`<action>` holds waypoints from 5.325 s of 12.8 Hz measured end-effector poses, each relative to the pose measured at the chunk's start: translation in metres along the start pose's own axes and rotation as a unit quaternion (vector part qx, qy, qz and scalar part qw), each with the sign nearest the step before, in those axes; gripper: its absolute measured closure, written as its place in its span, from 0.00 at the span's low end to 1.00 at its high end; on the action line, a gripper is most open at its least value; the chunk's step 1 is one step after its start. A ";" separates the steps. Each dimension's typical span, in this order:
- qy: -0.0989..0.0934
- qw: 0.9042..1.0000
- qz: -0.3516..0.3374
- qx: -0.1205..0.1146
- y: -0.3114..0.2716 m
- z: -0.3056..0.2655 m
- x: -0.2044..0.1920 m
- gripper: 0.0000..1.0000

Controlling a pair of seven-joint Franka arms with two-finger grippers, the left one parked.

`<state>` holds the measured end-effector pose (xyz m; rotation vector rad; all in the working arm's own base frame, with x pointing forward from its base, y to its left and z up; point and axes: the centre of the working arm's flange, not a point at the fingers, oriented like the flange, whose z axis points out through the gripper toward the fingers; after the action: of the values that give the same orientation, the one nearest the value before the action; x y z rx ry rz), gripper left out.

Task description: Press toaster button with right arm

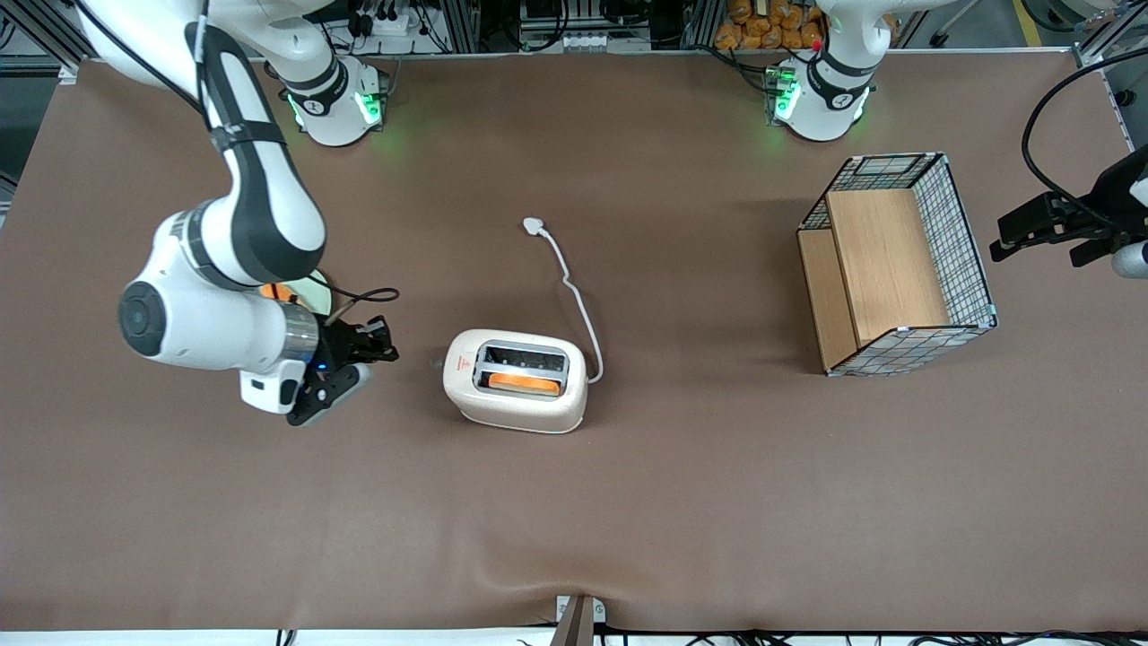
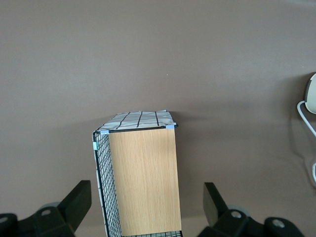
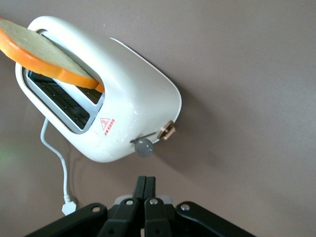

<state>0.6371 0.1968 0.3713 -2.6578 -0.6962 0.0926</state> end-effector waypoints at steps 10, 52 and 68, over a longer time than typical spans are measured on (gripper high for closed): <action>0.039 0.988 0.093 0.119 0.017 0.037 -0.015 0.99; 0.032 0.952 0.226 0.206 0.081 0.139 -0.027 0.99; 0.027 0.944 0.229 0.237 0.074 0.088 -0.009 0.83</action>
<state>0.6492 0.1638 0.2614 -2.2843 -0.0113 0.2754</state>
